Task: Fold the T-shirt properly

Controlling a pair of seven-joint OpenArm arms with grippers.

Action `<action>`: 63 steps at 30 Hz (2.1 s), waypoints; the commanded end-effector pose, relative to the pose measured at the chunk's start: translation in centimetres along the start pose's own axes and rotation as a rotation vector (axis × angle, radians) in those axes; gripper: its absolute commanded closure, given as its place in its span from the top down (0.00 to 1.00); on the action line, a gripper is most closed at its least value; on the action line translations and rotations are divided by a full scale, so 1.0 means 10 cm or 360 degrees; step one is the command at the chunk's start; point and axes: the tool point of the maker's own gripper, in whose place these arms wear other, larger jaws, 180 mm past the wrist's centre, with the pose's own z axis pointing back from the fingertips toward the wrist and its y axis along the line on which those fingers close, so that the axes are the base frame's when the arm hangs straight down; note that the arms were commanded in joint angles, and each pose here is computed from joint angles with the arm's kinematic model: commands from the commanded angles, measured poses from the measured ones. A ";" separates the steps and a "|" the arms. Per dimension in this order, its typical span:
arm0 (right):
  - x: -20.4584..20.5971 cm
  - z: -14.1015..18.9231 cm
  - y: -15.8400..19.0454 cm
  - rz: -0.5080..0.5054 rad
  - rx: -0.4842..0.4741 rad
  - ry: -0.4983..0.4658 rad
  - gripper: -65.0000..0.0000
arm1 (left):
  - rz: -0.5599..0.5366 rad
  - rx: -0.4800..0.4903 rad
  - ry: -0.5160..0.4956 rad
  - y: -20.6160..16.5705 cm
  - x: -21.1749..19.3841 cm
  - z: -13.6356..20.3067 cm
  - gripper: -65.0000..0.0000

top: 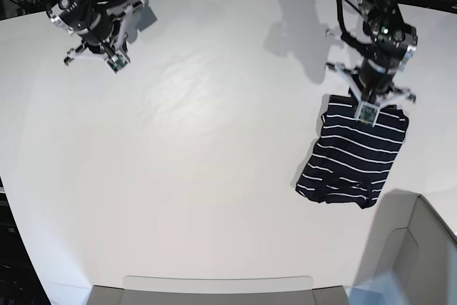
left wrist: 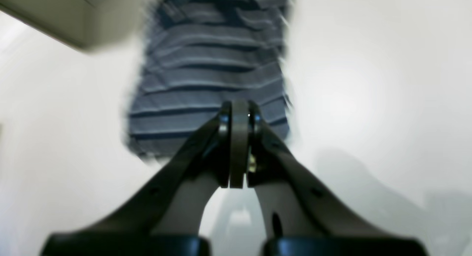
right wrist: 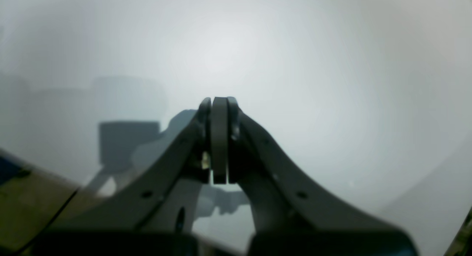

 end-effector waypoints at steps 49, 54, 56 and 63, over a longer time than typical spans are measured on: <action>-3.45 -0.35 0.78 0.1443 0.1060 0.1548 0.00 | 0.1173 -0.0563 0.1297 -2.04 -3.92 0.71 0.00; -3.33 -0.55 0.80 0.1472 0.1034 0.1523 0.00 | 0.1068 -0.0660 0.1273 -2.23 -3.90 0.68 0.00; -3.29 -0.59 0.87 0.1475 0.1043 0.1499 0.00 | 0.1059 -0.0677 0.1279 -2.27 -3.90 0.69 0.00; -3.25 -0.62 0.94 0.1481 0.1053 0.1481 0.00 | 0.1080 -0.0648 0.1201 -2.25 -3.85 0.63 0.00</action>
